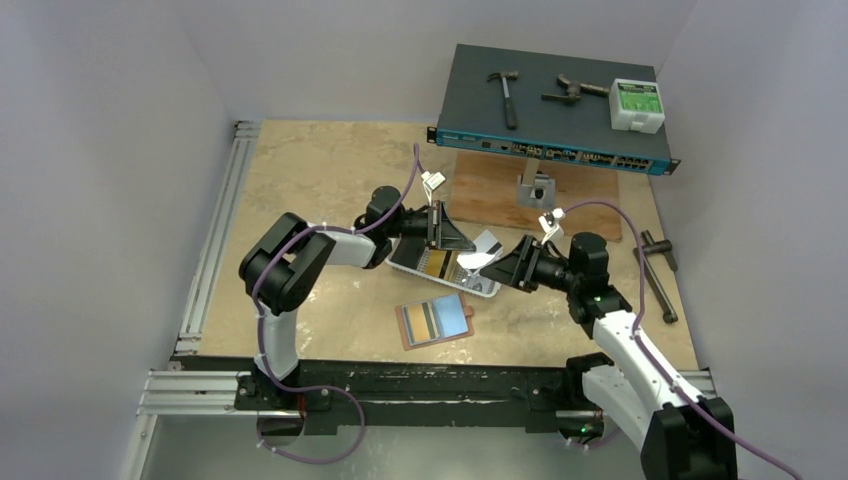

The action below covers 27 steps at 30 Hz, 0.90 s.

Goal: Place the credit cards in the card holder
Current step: Place the credit card in the storage box.

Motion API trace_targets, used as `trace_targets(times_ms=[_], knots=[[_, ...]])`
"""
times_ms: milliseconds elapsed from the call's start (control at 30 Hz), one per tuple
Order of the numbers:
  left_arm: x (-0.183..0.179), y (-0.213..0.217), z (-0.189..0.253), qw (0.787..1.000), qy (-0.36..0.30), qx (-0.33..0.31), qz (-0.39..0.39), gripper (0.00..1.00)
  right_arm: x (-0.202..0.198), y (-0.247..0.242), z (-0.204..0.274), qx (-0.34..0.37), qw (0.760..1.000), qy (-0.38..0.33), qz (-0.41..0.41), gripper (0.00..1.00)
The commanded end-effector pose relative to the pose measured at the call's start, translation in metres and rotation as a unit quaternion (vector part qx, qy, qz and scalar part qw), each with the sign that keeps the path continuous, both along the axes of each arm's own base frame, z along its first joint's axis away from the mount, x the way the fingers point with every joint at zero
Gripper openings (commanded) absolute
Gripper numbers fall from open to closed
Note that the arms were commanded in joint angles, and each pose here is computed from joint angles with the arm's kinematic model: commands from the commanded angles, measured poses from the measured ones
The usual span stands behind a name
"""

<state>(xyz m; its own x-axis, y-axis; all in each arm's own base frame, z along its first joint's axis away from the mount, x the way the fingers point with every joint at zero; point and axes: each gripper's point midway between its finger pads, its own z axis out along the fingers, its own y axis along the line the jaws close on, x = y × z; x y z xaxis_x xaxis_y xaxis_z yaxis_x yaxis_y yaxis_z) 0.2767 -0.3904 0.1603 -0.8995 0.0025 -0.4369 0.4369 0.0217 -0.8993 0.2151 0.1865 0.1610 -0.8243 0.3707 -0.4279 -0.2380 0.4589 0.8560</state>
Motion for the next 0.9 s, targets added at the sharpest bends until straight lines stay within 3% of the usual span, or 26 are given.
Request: trace_targets(times_ms=[0,867], knots=[[0.005,-0.002,0.013,0.999,-0.030,-0.020,-0.001,0.00,-0.006,0.007,0.015,0.047,0.998,-0.018,0.023,0.54],[0.004,-0.002,0.013,0.999,-0.025,-0.024,-0.004,0.00,0.014,0.014,0.025,0.072,0.997,-0.031,0.024,0.54]])
